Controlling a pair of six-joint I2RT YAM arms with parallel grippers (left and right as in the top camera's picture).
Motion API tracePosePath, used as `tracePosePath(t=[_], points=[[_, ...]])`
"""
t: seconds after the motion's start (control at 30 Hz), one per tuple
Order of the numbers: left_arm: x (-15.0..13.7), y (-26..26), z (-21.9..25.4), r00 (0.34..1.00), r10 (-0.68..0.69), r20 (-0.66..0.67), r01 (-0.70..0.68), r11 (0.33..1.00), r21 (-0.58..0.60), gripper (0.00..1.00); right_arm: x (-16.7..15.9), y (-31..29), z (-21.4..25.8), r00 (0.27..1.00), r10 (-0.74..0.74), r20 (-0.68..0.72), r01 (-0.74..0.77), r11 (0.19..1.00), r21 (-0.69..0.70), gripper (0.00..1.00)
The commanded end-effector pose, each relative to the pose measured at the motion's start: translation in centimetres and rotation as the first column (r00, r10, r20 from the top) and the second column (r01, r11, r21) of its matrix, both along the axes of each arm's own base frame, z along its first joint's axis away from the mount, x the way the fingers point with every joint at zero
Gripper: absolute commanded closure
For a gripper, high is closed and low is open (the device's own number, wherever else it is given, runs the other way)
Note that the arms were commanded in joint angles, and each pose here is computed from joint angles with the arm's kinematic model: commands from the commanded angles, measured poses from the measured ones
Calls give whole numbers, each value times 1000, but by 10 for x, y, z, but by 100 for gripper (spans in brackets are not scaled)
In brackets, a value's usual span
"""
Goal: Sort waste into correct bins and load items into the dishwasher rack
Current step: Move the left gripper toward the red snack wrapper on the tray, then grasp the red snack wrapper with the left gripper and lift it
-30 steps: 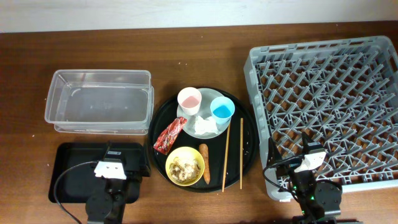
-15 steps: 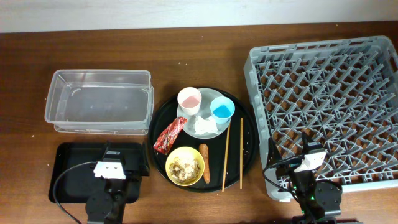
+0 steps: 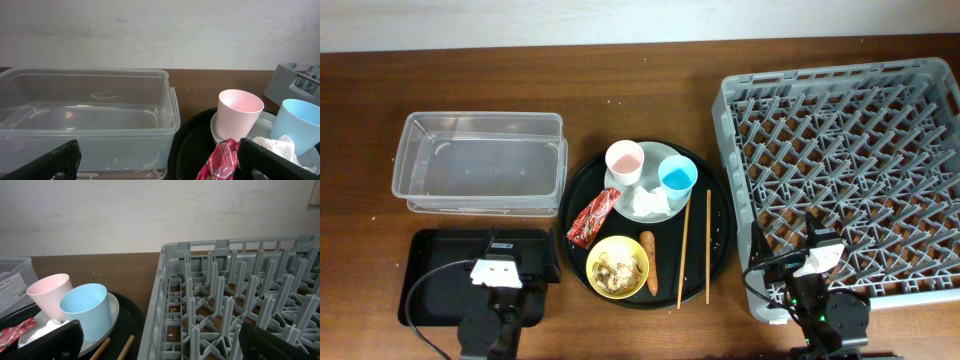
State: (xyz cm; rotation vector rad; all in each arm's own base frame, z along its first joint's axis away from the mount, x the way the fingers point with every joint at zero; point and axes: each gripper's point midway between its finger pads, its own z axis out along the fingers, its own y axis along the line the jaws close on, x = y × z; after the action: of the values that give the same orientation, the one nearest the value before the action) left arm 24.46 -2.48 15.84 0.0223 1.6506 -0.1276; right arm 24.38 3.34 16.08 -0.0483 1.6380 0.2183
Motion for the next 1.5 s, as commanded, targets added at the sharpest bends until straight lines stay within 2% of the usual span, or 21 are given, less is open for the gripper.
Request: tracePosePath(t=[0.0,0.2,0.3,0.37,0.57,0.63,0.67,0.73,0.77,0.8,0.83,0.87,0.97,1.03,1.1,1.17,1.2,1.3,1.4,1.47], points=[[0,1,-4,1000,6,-7,-6,1000,10,1,0,2,-4,1000,7,-13,-7,1000,4,2],[-3,-21,0,993,-122,4,122,993,-1,1,0,2,-4,1000,7,-13,-7,1000,4,2],[-12,-50,12,953,-299,46,299,954,-7,1,0,2,-4,1000,7,-13,-7,1000,4,2],[-20,-61,31,929,-362,77,363,932,-1,1,0,2,-4,1000,8,-13,-8,1000,4,2],[-46,-58,117,932,-362,29,363,932,-13,1,0,2,-4,1000,8,-13,-8,1000,4,2],[-46,-58,138,932,-362,-29,361,932,-29,1,0,2,-4,1000,7,-13,-7,1000,4,2],[-38,-59,157,922,-362,-136,357,932,-56,1,0,2,-4,1000,7,-13,-7,1000,4,2],[-30,-59,163,895,-359,-266,351,933,-80,1,0,2,-4,1000,7,-13,-7,1000,4,2],[-26,-60,163,850,-355,-389,346,933,-97,1,0,2,-4,1000,7,-13,-7,1000,4,2],[-21,-60,158,774,-347,-530,328,935,-134,1,0,2,-4,1000,7,-13,-7,1000,4,2],[-17,-61,155,733,-343,-587,318,936,-151,1,0,2,-4,1000,7,-13,-7,1000,4,2],[-8,-62,145,657,-335,-675,298,938,-175,1,0,2,-4,1000,7,-14,-7,1000,4,2],[7,-64,120,567,-330,-755,277,939,-202,1,0,2,-4,1000,7,-13,-7,1000,4,2],[10,-66,101,493,-329,-806,263,939,-222,36,0,2,-4,1000,7,-13,-7,1000,4,2],[6,-74,85,412,-333,-848,271,934,-235,81,0,2,-4,1000,7,-13,-7,1000,4,2],[4,-78,76,385,-306,-871,264,940,-214,98,0,2,-4,1000,7,-13,-7,1000,4,2],[4,-76,69,378,-253,-891,224,958,-177,99,0,2,-4,1000,7,-13,-7,1000,4,2],[-1,-80,54,365,-166,-916,183,978,-104,100,0,2,-4,1000,7,-14,-7,1000,4,2],[5,-97,30,395,-132,-909,199,978,-56,98,0,2,-4,1000,7,-13,-7,1000,4,2],[16,-95,16,426,-94,-900,192,981,-12,65,0,2,-4,1000,7,-13,-7,1000,4,2]])
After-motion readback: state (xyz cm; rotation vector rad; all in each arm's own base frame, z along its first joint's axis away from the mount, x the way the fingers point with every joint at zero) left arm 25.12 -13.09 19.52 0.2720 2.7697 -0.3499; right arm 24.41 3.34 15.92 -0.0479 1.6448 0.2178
